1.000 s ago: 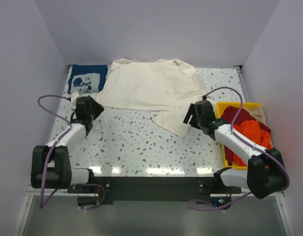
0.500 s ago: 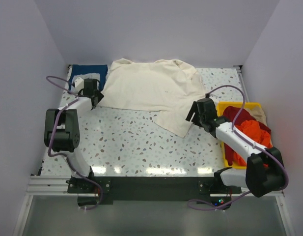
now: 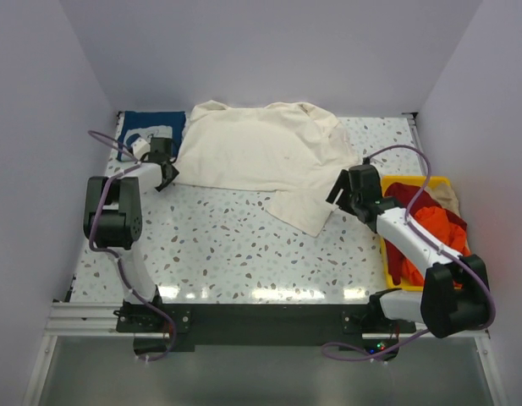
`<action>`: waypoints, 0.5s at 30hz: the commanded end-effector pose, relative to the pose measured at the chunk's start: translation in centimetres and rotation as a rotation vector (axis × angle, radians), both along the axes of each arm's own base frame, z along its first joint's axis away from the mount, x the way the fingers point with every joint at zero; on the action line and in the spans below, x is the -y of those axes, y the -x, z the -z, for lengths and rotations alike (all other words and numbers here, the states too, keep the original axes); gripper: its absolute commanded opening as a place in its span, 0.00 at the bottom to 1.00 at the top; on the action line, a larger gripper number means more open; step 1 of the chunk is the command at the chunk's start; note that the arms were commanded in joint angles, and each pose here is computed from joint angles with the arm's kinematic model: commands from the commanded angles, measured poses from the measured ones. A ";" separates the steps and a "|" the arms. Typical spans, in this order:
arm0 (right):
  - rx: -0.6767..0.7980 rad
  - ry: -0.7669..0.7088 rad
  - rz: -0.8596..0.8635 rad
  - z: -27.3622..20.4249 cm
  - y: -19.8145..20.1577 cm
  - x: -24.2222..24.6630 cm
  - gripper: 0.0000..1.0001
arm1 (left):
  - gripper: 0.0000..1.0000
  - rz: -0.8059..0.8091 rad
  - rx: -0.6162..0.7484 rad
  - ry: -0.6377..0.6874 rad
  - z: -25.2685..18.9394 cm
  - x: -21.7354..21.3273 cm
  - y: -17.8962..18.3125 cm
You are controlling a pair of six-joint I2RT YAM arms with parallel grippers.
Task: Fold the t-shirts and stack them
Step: Flatten the tshirt out
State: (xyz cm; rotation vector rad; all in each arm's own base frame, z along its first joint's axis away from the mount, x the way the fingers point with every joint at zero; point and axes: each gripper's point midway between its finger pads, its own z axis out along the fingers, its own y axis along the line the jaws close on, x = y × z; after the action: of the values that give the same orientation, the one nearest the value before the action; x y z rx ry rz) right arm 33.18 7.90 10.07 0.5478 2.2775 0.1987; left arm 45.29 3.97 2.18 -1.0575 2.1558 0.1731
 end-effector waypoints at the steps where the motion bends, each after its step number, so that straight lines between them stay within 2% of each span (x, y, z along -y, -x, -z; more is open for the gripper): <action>1: 0.032 -0.022 -0.002 -1.1 -0.9 -0.1 0.75 | 0.47 -0.033 -0.003 -0.009 0.3 -0.6 -0.5; 7: 0.024 -0.033 -0.003 -0.7 -1.2 -0.2 0.74 | 0.17 0.019 0.022 0.002 0.4 0.0 -1.7; 8: 0.016 -0.035 -0.004 -0.5 -1.3 -0.3 0.74 | 0.05 0.033 0.026 0.012 0.2 0.3 -1.9; 9: 0.010 -0.036 0.000 -0.4 -1.3 -0.2 0.74 | 0.00 0.042 0.034 0.016 0.0 0.4 -2.0; 15: -0.043 -0.044 0.042 1.6 -2.2 0.8 0.74 | 0.00 0.075 0.144 0.023 -3.8 0.8 -1.2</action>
State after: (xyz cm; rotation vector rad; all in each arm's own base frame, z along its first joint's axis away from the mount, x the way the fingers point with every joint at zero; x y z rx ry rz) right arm 33.38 7.25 7.26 0.5898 2.3585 0.1799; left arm 45.93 3.14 2.17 -1.0090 2.1621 0.1044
